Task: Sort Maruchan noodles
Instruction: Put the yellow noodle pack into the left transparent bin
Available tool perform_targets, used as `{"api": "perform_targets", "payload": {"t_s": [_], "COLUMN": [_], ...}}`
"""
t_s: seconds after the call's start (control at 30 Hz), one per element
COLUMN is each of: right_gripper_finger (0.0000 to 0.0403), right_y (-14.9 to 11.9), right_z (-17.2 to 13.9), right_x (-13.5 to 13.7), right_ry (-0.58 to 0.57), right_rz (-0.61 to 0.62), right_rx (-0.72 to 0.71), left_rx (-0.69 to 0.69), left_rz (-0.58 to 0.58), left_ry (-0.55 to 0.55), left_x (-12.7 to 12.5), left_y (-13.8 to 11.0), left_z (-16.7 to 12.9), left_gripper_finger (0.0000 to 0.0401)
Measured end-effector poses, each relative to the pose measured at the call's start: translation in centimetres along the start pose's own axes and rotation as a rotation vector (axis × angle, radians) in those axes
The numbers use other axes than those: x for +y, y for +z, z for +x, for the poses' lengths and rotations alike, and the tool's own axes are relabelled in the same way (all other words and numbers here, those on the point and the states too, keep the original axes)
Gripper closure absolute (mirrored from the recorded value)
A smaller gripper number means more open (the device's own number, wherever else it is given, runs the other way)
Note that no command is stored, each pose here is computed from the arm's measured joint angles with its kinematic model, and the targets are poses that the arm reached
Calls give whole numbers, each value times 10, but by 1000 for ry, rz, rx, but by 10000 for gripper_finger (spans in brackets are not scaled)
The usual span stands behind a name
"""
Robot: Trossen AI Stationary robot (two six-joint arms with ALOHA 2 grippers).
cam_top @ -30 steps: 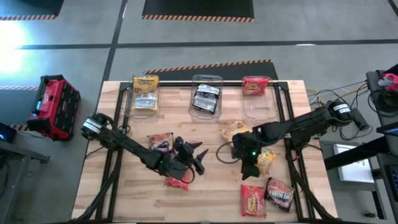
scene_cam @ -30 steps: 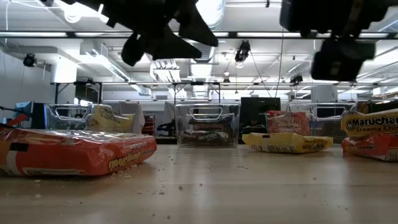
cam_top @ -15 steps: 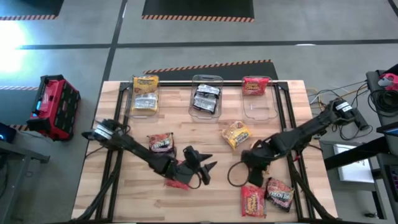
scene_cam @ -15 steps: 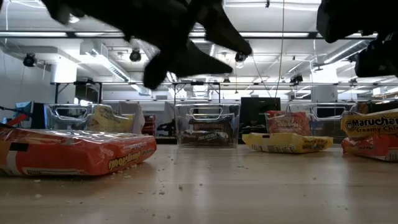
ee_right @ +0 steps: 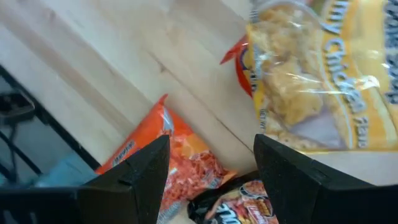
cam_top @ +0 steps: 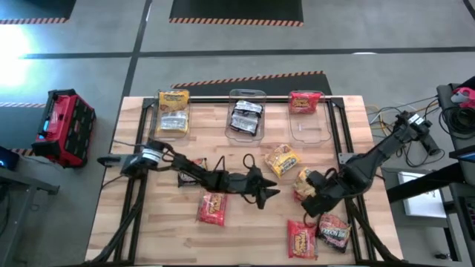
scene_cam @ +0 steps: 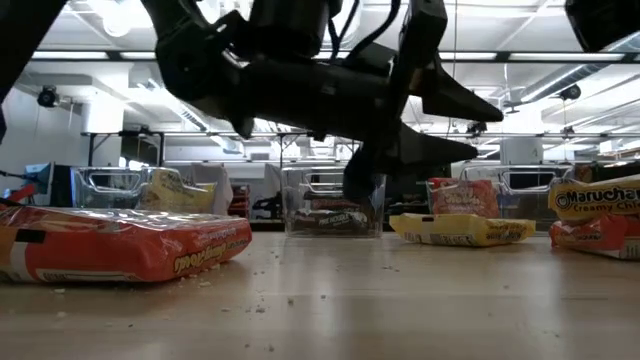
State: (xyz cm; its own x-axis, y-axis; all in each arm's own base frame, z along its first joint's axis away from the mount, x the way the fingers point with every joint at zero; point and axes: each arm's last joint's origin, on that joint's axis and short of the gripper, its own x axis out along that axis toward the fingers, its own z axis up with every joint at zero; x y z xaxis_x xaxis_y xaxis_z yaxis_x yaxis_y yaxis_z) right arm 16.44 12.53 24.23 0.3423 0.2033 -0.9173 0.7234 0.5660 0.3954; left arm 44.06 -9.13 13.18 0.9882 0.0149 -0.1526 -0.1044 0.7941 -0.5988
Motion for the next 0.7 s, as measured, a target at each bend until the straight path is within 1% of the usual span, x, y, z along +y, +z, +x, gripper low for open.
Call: {"api": "perform_targets", "payload": {"t_s": [0.1,0.27,0.4,0.5,0.6,0.7], "right_gripper_finger": [182,182,182,182,182,182], "right_y": [-6,-14,-17,-19,-21,-23], "right_z": [1,11,15,15,16,17], "right_x": [-8,-26,-35,-42,-47,-53], "right_ry": [-10,-73,-88,-87,-90,-91], "right_rz": [71,188,242,279,320,355], "right_rx": [-21,-21,-21,-19,-17,-27], "left_rx": [15,49,45,56,73,94], "left_rz": [3,52,116,137,130,119], "left_ry": [-5,52,64,86,74,38], "left_x": [4,10,9,14,25,33], "left_y": [6,17,29,34,37,38], "left_z": [5,14,21,26,33,45], "left_gripper_finger": [225,225,225,225,225,225]}}
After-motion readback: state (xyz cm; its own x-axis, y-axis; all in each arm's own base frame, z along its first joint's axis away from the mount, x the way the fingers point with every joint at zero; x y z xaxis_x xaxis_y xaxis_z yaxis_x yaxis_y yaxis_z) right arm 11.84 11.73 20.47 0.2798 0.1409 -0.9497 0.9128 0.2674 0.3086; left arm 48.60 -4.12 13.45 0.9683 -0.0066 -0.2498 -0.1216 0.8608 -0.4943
